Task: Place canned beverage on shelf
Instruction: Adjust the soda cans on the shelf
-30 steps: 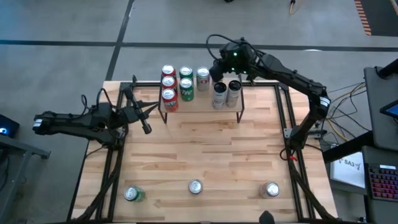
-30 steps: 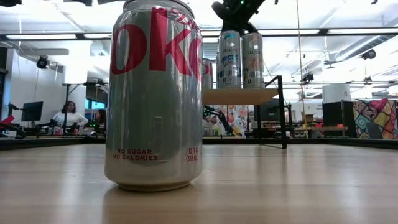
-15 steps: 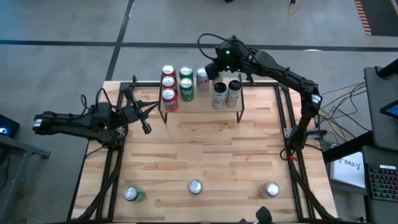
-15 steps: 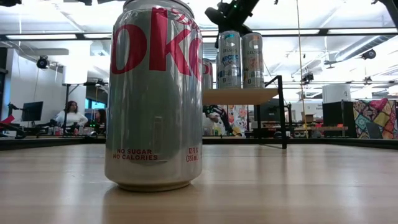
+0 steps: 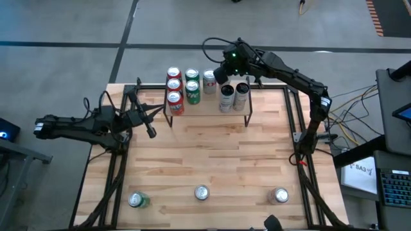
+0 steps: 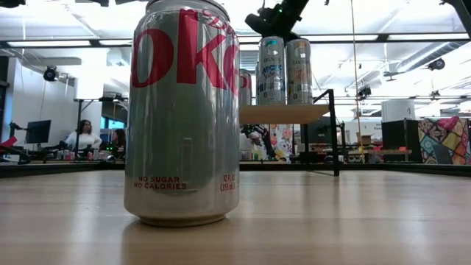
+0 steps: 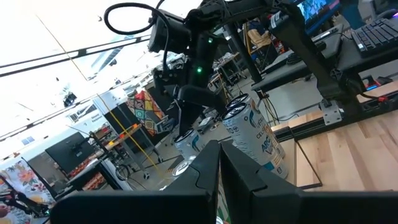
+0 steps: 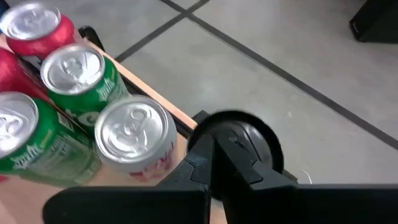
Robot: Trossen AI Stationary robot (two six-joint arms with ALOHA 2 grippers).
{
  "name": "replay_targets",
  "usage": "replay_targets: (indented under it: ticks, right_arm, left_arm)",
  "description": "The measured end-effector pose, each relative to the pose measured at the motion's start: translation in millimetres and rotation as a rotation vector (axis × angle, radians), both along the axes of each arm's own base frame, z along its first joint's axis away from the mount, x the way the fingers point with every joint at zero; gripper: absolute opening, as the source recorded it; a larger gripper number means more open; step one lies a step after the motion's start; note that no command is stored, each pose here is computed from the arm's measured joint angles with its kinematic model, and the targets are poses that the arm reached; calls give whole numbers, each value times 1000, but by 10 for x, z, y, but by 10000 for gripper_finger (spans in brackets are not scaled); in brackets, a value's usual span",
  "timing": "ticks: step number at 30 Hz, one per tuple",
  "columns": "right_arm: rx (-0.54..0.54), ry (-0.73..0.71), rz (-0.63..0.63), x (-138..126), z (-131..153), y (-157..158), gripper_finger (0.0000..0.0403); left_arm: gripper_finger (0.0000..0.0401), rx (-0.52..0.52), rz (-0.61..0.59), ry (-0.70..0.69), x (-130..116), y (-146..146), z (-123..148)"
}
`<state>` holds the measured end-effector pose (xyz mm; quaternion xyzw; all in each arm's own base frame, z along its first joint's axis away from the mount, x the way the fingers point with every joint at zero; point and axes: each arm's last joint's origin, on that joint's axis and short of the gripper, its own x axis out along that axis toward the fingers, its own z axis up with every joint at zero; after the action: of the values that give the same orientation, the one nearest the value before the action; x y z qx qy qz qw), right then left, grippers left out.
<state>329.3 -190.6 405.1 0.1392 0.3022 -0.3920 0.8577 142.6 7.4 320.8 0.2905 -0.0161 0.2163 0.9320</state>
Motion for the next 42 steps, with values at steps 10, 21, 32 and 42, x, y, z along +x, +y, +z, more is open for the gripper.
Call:
replay_targets:
  ticks: [10,21,32,42]
  right_arm:
    - [37,24,17,-22,-23,30,9]
    - [48,18,30,-66,37,60,9]
    - [-39,-66,4,-115,203,-101,9]
    - [-129,50,51,-274,200,-332,9]
  left_arm:
    - [0,0,0,0,0,0,0]
    - [0,1,0,0,0,0,0]
    - [0,4,0,2,0,0,0]
    - [0,7,1,2,0,0,1]
